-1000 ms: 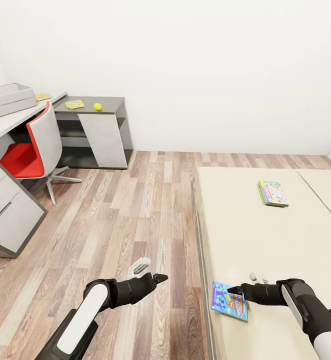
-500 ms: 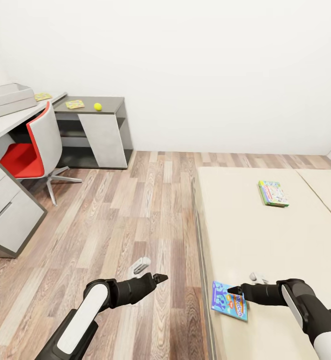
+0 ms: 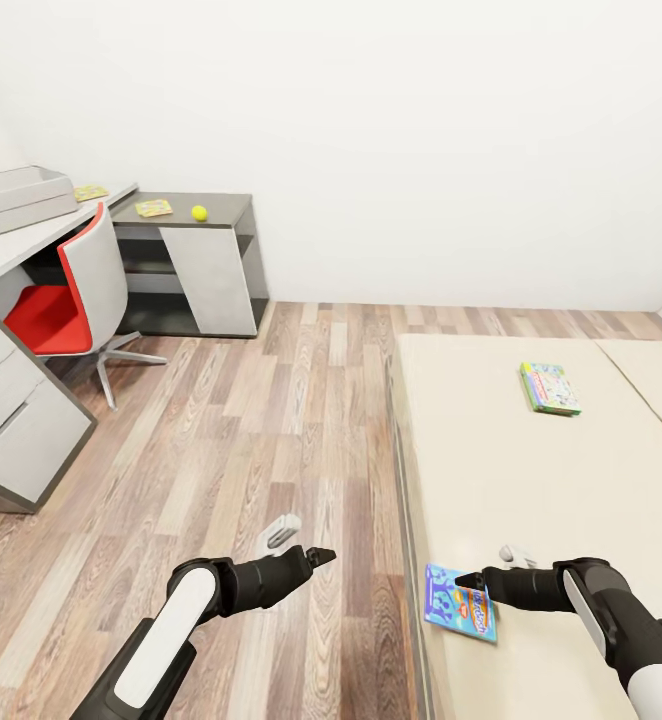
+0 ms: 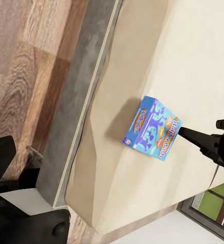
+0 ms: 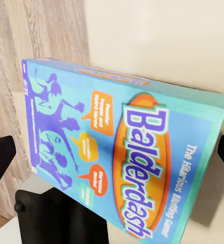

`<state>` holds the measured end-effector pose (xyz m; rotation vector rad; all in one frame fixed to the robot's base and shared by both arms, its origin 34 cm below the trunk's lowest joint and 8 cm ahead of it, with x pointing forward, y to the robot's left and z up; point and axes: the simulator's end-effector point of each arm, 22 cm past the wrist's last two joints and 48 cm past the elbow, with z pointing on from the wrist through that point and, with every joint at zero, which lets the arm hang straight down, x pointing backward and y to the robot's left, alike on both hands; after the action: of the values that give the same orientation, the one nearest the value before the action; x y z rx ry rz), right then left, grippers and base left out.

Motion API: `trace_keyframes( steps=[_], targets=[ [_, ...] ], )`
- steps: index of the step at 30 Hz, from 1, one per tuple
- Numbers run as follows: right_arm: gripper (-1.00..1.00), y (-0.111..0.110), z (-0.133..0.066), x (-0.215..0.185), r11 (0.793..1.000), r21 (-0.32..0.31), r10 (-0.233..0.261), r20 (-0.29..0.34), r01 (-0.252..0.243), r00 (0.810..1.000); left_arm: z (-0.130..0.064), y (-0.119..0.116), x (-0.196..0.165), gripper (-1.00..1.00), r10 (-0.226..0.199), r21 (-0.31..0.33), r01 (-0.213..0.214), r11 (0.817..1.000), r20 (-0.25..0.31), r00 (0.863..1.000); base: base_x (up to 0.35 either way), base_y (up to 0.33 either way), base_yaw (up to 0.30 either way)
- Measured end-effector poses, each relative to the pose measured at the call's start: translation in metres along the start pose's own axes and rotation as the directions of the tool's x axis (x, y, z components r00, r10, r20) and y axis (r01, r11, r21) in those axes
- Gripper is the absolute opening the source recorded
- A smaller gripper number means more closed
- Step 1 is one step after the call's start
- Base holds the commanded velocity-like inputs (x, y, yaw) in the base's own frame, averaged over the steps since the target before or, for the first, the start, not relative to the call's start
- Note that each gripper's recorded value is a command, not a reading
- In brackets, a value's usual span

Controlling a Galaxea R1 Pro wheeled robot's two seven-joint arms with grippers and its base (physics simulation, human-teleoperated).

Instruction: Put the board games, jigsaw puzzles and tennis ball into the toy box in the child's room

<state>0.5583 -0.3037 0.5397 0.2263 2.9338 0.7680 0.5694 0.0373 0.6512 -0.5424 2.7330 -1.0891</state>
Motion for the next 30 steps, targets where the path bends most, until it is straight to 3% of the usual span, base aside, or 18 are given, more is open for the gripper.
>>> trace_keyframes(
  steps=[30],
  targets=[
    [1.00,0.0001,-0.0001,-0.0003,1.000,-0.002,0.003,0.002,-0.003,1.000,0.0002,0.0003,0.0001,1.00,0.000,-0.001,0.000,1.000,0.000,1.000,0.000,0.000,0.016]
  ],
)
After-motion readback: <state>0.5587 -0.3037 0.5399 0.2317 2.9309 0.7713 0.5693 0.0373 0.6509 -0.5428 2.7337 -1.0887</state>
